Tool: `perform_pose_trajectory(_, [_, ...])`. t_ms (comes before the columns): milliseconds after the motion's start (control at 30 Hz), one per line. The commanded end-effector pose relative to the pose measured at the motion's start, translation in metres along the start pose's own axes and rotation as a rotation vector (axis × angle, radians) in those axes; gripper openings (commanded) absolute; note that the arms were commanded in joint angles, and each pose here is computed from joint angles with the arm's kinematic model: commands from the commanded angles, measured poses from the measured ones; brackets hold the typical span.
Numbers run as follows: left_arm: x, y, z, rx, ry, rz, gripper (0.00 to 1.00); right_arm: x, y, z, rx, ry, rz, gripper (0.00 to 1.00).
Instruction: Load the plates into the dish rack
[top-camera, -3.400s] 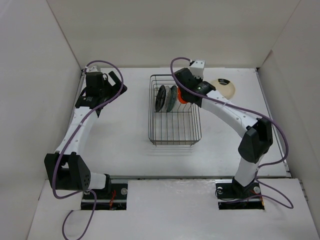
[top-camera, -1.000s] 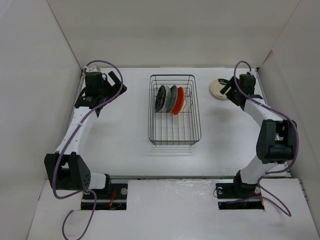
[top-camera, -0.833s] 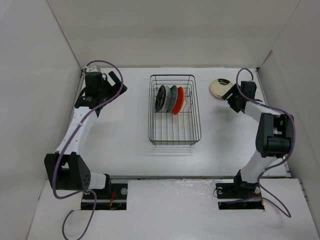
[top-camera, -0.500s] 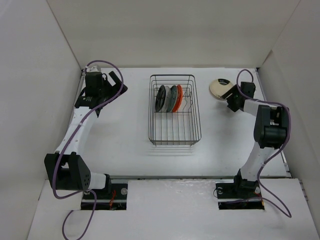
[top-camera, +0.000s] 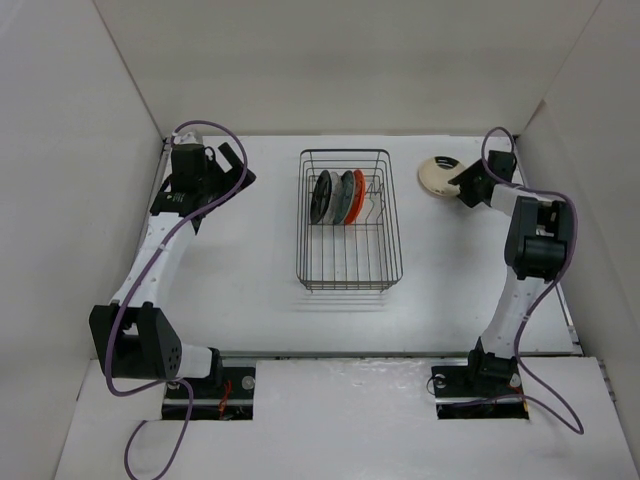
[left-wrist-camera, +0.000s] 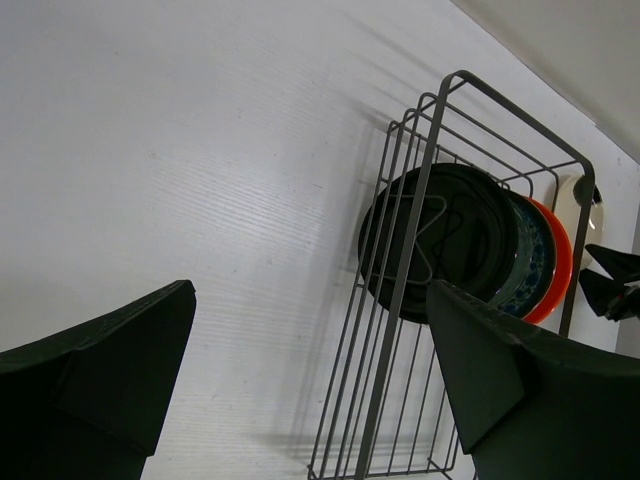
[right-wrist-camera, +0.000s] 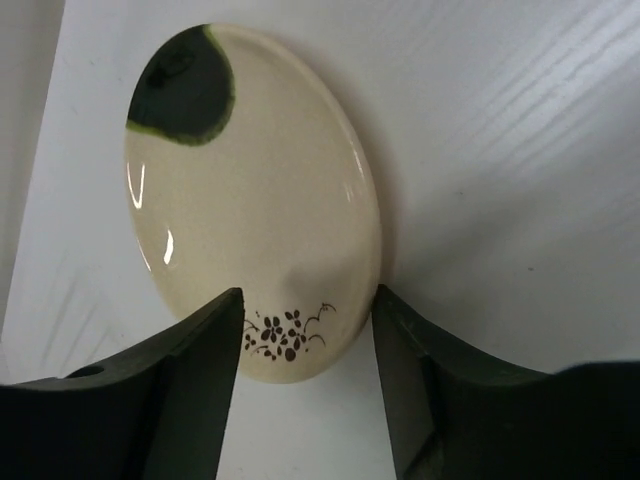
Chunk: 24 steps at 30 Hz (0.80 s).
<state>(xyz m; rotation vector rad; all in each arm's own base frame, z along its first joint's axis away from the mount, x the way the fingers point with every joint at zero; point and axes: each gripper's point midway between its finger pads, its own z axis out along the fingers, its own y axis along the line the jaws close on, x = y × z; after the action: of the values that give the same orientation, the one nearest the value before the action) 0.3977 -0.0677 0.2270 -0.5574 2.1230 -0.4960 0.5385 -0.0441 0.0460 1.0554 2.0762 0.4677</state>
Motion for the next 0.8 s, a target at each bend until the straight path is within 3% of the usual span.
perform_pose_trajectory(0, [-0.013, -0.007, -0.003, 0.029, -0.041, 0.015, 1.0, 0.006, -0.012, 0.007, 0.067, 0.068, 0.024, 0.57])
perform_pose_trajectory(100, [-0.013, -0.007, -0.003, 0.029, -0.041, 0.014, 1.0, 0.012, -0.021, 0.009, 0.108, 0.091, 0.029, 0.4])
perform_pose_trajectory(133, [-0.013, -0.007, -0.003, 0.029, -0.041, 0.014, 1.0, 0.01, -0.019, 0.009, 0.109, 0.092, 0.029, 0.3])
perform_pose_trajectory(267, [-0.013, -0.007, -0.003, 0.029, -0.041, 0.014, 1.0, 0.014, -0.021, 0.012, 0.126, 0.123, 0.034, 0.09])
perform_pose_trajectory(367, [-0.015, -0.009, -0.006, 0.034, -0.048, 0.015, 1.0, 0.019, -0.025, 0.017, 0.14, 0.15, 0.03, 0.0])
perform_pose_trajectory(567, [-0.015, -0.009, -0.006, 0.034, -0.048, 0.015, 1.0, 0.014, -0.022, 0.007, 0.145, 0.106, 0.006, 0.0])
perform_pose_trajectory(767, [-0.013, -0.007, -0.003, 0.029, -0.041, 0.014, 1.0, -0.021, 0.033, -0.052, 0.085, -0.096, -0.062, 0.0])
